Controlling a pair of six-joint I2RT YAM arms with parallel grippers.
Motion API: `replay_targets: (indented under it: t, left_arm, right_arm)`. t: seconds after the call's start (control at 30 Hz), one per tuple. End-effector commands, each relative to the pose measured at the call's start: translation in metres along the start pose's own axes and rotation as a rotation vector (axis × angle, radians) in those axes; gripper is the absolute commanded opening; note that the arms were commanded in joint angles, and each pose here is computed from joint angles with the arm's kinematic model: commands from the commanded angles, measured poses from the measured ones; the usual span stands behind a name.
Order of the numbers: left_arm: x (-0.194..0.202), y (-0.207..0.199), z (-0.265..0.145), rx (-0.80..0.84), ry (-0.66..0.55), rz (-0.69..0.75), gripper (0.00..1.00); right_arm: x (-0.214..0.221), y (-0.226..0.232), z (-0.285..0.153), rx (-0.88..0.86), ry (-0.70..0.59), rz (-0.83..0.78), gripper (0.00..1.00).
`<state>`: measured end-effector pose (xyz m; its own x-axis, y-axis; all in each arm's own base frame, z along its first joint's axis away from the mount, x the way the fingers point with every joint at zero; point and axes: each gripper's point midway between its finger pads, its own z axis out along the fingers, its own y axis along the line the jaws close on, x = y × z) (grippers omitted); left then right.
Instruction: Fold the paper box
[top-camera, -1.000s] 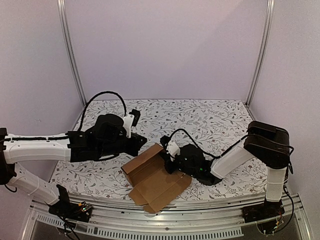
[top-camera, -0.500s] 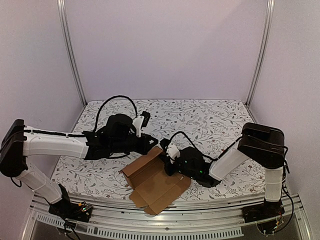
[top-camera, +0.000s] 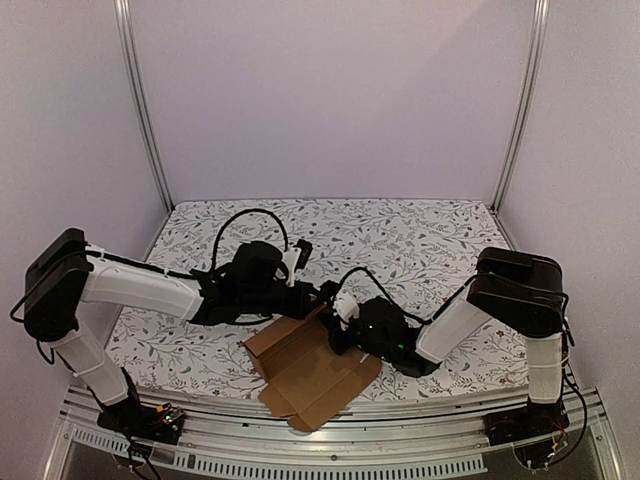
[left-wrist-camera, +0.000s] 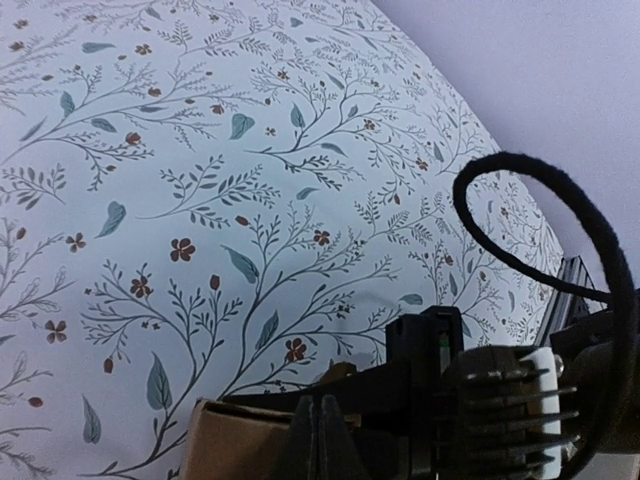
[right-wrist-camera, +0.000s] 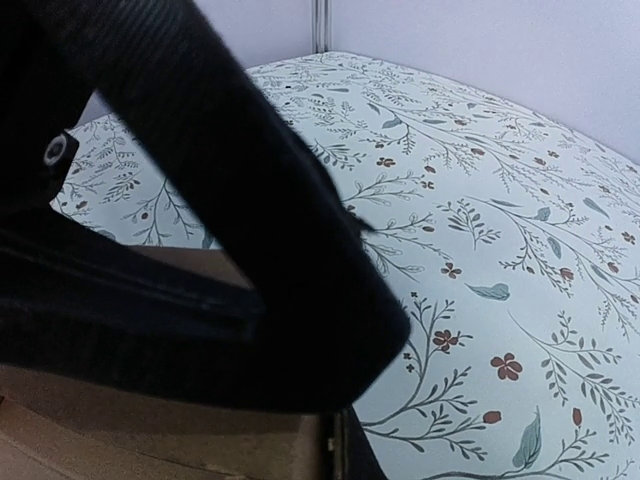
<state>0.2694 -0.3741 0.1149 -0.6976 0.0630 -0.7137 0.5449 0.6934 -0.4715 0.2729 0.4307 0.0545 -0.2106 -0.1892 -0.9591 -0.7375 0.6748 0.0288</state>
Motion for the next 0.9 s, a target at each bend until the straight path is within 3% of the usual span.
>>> replay_targets:
  t: [0.0,0.2,0.43,0.73,0.87]
  left_arm:
    - [0.016,0.019,0.007,-0.043,0.021,-0.014,0.00]
    - [0.039,0.031,0.010,-0.091,0.059,-0.005,0.00]
    - [0.048,0.031,0.011,-0.094,0.071,-0.005,0.00]
    - [0.044,0.028,0.010,-0.087,0.064,-0.004,0.00]
    - [0.045,0.028,0.009,-0.086,0.065,-0.005,0.00]
  right_arm:
    - [0.006,-0.001,0.002,-0.011,0.000,0.022,0.06]
    - [0.008,-0.001,0.004,-0.005,0.003,0.027,0.23]
    - [0.005,-0.002,0.005,0.001,-0.005,0.031,0.29]
    - [0.007,-0.007,0.012,0.043,0.001,0.033,0.23]
    - [0.009,-0.007,0.017,0.045,0.003,0.032,0.07]
